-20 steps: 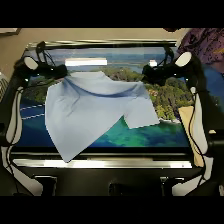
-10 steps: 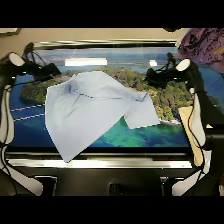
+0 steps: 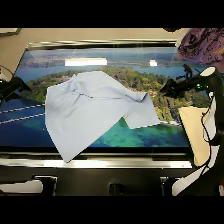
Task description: Fold the clothes and pants, and hang the long-sleeved shirts on hangers.
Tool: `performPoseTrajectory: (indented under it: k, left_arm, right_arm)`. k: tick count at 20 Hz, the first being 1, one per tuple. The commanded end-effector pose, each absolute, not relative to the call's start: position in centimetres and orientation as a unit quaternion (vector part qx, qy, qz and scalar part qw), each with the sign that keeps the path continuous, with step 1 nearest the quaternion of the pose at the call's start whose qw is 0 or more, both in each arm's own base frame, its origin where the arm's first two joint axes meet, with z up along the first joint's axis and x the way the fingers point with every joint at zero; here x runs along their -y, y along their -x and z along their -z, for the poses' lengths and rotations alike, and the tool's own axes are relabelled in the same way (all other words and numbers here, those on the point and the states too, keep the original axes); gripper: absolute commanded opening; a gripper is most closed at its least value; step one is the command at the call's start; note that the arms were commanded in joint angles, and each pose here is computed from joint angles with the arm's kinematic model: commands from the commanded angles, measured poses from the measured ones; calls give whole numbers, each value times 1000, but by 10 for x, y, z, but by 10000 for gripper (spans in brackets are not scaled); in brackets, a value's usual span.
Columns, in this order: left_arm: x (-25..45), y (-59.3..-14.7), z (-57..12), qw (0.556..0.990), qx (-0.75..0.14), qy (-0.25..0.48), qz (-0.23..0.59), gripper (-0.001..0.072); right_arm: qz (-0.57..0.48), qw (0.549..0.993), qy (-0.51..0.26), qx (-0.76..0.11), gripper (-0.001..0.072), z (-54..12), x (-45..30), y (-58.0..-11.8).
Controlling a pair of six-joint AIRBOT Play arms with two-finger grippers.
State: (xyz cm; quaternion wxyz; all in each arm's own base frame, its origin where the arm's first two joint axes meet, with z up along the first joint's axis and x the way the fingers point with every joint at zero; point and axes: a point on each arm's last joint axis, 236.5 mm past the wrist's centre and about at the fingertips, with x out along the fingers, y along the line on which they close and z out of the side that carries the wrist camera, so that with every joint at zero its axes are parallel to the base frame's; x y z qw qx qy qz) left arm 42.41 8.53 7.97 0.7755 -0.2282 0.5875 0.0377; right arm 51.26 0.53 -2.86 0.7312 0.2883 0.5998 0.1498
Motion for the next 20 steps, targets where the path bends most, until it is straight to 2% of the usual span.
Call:
performPoseTrajectory:
  k: [1, 5, 10, 14, 15, 17, 18, 20]
  left_arm:
    - [-84, -389, -72, 759, -604, 237, -49, 615]
    - [-86, -393, -73, 764, -590, 252, -64, 615]
    - [-87, -395, -74, 766, -586, 256, -68, 615]
    - [-91, -405, -76, 779, -568, 255, -73, 614]
    - [-92, -405, -76, 779, -567, 255, -73, 614]
    - [-91, -403, -76, 778, -570, 254, -71, 612]
    - [-88, -404, -76, 778, -570, 255, -68, 612]
    - [-85, -405, -77, 778, -569, 258, -65, 612]
  right_arm:
    - [-206, 718, -309, -589, 418, 55, -24, -521]
    - [-223, 731, -301, -570, 417, 80, -36, -537]
    - [-249, 704, -318, -583, 416, 97, -61, -530]
    - [-251, 707, -303, -588, 367, 107, -79, -532]
    - [-250, 704, -292, -597, 302, 112, -83, -529]
    - [-251, 701, -271, -610, 68, 118, -86, -522]
    - [-250, 700, -272, -611, 29, 115, -86, -522]
    - [-231, 706, -267, -614, 28, 104, -74, -522]
